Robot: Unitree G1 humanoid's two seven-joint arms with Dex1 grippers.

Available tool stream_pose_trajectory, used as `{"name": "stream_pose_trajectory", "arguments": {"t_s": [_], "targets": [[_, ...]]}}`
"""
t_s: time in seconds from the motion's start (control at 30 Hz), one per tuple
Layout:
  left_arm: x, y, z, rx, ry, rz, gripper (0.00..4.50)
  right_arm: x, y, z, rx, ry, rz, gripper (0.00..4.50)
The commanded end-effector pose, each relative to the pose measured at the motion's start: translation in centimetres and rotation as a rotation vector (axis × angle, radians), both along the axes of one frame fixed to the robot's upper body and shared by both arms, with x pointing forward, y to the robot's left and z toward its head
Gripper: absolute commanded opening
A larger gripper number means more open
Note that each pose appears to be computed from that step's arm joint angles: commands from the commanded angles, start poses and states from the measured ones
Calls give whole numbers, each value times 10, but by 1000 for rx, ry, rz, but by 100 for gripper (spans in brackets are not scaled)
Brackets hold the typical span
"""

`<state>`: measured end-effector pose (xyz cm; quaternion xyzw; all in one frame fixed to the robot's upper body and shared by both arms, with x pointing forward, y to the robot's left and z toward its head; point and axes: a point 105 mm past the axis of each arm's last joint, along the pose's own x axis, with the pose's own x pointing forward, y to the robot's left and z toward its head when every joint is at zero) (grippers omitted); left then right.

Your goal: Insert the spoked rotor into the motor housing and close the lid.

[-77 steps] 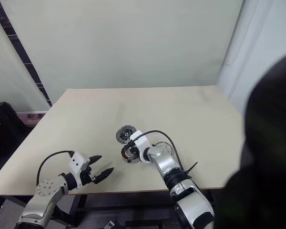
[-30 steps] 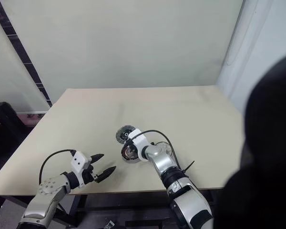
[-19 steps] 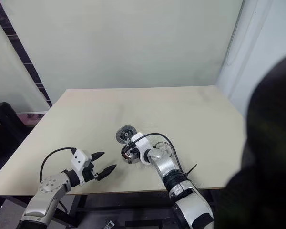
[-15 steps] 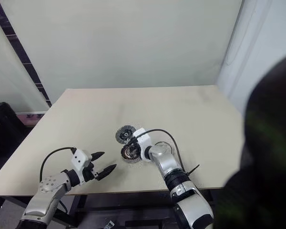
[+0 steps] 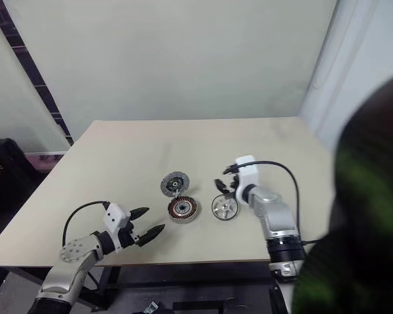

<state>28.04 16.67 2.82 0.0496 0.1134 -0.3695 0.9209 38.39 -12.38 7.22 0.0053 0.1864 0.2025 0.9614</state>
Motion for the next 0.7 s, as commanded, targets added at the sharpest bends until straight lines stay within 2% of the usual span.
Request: {"name": "stream_pose_trajectory", "arguments": {"t_s": [0.03, 0.3, 0.7], "targets": [[7, -6, 10, -6, -48, -25, 450, 0, -22, 5, 46, 13, -87, 447], [9, -9, 10, -7, -52, -42, 450, -10, -34, -26, 222, 183, -155, 447], [8, -6, 12, 6, -54, -41, 450, -25, -8, -56, 435, 374, -110, 447]]}}
